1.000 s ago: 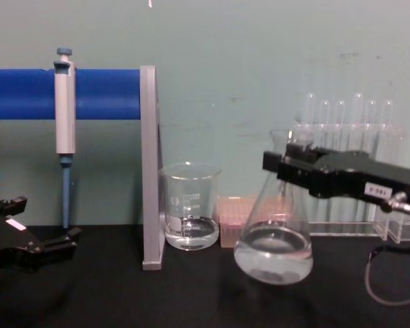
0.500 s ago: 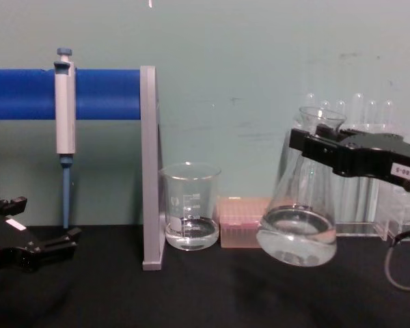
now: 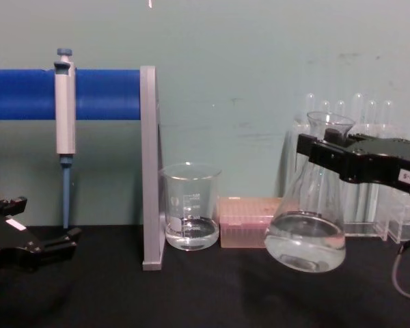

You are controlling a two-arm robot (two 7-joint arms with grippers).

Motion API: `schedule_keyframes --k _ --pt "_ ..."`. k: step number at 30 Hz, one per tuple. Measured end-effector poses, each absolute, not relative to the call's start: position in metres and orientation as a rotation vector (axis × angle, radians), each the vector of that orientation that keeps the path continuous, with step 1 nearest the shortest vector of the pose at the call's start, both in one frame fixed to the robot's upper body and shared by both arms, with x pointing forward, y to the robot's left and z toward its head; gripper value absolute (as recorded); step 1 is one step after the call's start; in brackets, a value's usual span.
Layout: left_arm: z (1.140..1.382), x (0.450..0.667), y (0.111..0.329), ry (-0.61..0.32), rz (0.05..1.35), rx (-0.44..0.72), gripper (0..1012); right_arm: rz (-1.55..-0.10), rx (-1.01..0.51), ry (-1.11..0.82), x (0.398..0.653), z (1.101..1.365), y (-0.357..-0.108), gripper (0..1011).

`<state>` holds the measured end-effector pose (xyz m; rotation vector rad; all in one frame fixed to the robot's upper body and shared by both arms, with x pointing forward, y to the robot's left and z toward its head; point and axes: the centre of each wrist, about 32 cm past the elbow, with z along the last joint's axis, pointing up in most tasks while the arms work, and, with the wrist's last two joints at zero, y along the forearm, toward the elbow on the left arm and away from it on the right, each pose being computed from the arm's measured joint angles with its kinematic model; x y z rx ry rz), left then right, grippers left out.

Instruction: Grasp the erlenmeyer flask with one hand, shake it three times, then place it back.

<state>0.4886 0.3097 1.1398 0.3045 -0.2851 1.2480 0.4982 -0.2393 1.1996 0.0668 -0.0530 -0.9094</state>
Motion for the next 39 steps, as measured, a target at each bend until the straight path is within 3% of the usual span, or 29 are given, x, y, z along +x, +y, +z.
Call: schedule_keyframes --k 18,39 --pt "1.1398 0.4886 0.3097 -0.285 1.248 0.304 1001 -0.887 0.069 -0.077 0.4973 1.2009 -0.2375 449" --pt "1.1398 0.4886 0.3097 -0.285 1.248 0.304 1001 -0.574 0.063 -0.141 0.4948 1.2042 -0.2363 449"
